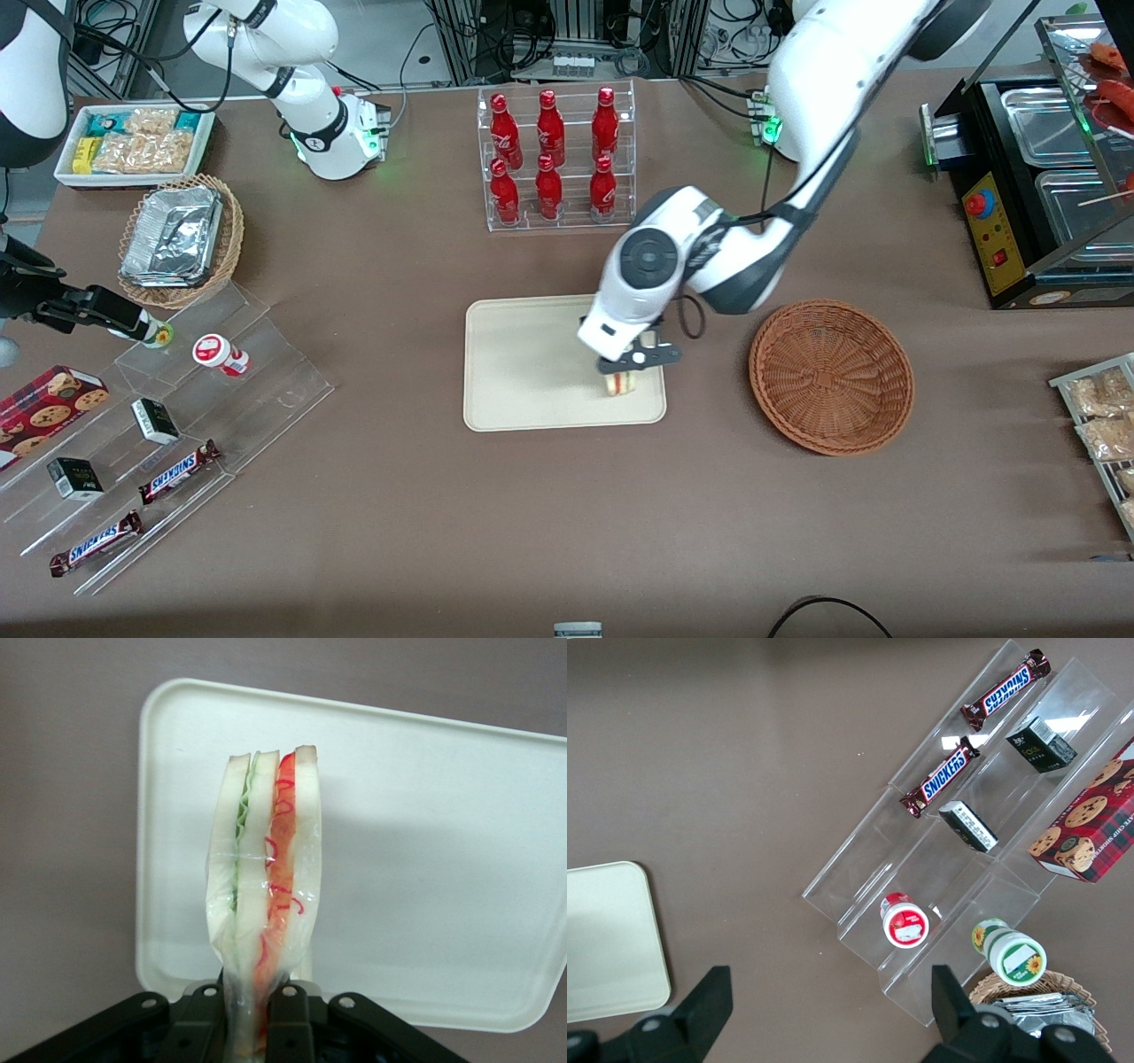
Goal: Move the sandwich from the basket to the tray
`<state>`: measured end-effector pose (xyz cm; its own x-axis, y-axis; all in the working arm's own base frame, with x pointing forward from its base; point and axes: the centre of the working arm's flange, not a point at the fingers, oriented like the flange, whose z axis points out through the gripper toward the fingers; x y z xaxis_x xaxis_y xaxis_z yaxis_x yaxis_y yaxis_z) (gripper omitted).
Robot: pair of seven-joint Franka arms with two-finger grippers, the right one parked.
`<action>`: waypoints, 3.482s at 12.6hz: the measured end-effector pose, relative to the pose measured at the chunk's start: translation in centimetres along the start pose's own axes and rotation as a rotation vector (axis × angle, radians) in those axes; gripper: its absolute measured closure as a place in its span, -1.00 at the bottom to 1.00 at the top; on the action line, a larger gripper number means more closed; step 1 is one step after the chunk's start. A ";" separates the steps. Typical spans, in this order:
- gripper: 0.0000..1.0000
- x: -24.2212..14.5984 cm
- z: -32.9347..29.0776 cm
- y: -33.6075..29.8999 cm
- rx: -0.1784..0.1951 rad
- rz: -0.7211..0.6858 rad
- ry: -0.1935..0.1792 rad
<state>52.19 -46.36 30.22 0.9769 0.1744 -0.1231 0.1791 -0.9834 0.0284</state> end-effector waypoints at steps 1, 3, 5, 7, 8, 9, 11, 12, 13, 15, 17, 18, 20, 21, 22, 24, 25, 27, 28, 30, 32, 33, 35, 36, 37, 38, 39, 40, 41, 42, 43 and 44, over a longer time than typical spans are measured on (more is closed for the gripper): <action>0.69 -0.6 0.7 1.4 0.007 -0.002 -0.002; 0.69 -1.6 1.6 3.8 0.037 -0.006 -0.011; 0.69 -2.2 2.5 5.4 0.061 -0.004 -0.001; 0.69 -2.3 3.5 6.0 0.073 0.003 0.006; 0.69 -2.2 4.0 6.0 0.076 0.004 0.005; 0.69 -2.1 4.5 6.0 0.080 0.004 0.001; 0.69 -2.2 5.5 6.1 0.087 0.004 -0.009; 0.69 -2.2 5.9 6.1 0.090 -0.001 -0.013; 0.69 -2.2 6.2 6.2 0.091 -0.010 -0.016; 0.69 -2.3 6.3 6.5 0.088 -0.020 -0.015; 0.69 -2.5 6.2 6.8 0.081 -0.026 -0.011; 0.69 -2.5 6.1 6.9 0.077 -0.027 -0.009; 0.64 -2.5 6.4 6.9 0.079 -0.032 -0.011; 0.61 -2.5 6.6 6.9 0.078 -0.033 -0.012; 0.43 -2.4 6.7 6.9 0.075 -0.034 -0.012; 0.04 -2.4 6.8 7.0 0.071 -0.034 -0.011; -0.17 -2.4 6.8 7.0 0.070 -0.034 -0.010; -0.62 -2.3 6.5 7.1 0.064 -0.036 -0.007; -0.84 -2.0 6.0 7.2 0.055 -0.040 -0.001; -1.00 -1.3 4.0 7.5 0.035 -0.051 0.016; -1.00 -0.8 1.3 7.4 0.025 -0.059 0.033; -1.00 -0.8 -0.1 7.2 0.030 -0.062 0.040; -1.00 0.2 -2.7 6.1 0.028 -0.073 0.057; -1.00 1.0 -3.9 5.4 0.025 -0.064 0.065; -1.00 1.9 -5.0 4.2 0.035 -0.055 0.066; -1.00 2.7 -6.1 2.9 0.056 -0.061 0.060; -1.00 3.3 -7.3 1.7 0.079 -0.080 0.053; -1.00 4.3 -8.8 0.0 0.096 -0.100 0.048; -1.00 5.6 -10.3 -2.0 0.104 -0.099 0.046; -1.00 6.9 -11.7 -4.0 0.103 -0.080 0.044; -1.00 7.9 -12.6 -6.0 0.103 -0.059 0.040; -1.00 8.6 -13.2 -7.9 0.108 -0.034 0.034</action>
<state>60.75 -36.39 42.04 0.9742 0.2076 -0.0885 0.2006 -0.9762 -0.0825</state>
